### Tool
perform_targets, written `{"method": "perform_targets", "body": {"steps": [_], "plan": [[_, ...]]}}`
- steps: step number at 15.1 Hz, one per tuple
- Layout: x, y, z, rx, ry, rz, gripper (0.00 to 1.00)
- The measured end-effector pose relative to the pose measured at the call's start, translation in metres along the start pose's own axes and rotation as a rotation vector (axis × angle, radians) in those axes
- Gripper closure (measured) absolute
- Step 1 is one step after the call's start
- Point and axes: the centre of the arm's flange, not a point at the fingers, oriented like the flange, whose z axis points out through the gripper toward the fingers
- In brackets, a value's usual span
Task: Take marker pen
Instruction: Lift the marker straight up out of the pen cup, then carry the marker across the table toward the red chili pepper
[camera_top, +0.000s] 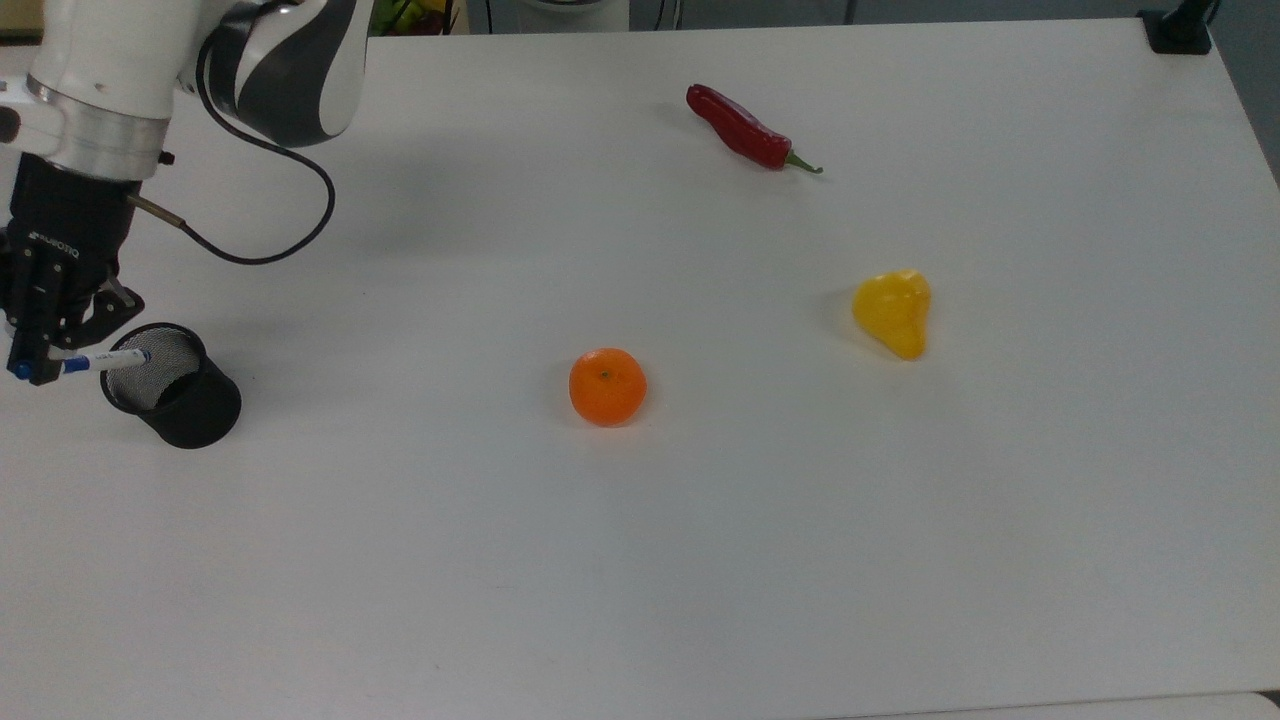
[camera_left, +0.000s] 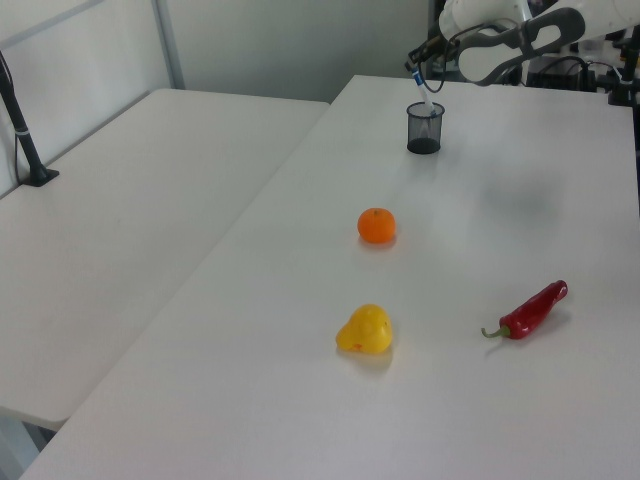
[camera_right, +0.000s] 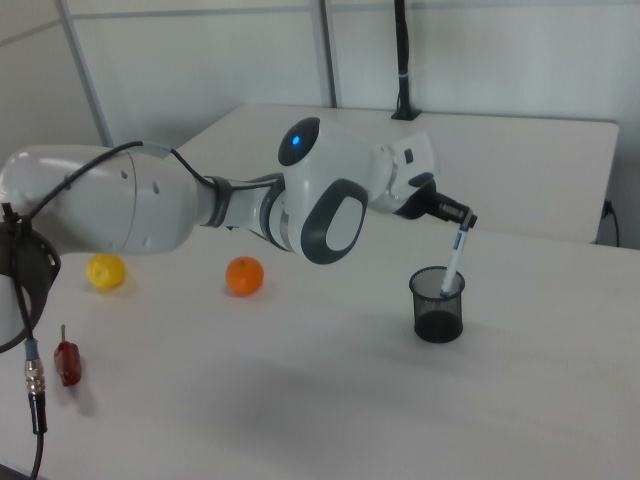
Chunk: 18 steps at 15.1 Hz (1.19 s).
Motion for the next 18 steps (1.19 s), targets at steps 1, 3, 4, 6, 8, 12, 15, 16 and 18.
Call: {"method": "perform_targets", "body": {"steps": [1,3,4,6,8,12,15,16,18], "plan": [[0.008,0.002,-0.009,0.001,0.016,0.005,0.84],[0.024,0.006,-0.028,0.004,0.047,0.015,0.84],[0.031,0.009,-0.036,0.005,0.056,0.020,0.84],[0.043,0.013,-0.053,0.007,0.055,0.031,0.84],[0.055,0.016,-0.072,0.017,0.041,0.056,0.84],[0.075,0.007,-0.110,0.072,0.003,0.107,0.84],[0.080,-0.016,-0.134,0.133,-0.081,0.111,0.84],[0.079,-0.027,-0.141,0.153,-0.121,0.102,0.84],[0.075,-0.050,-0.156,0.191,-0.202,0.076,0.84]]}}
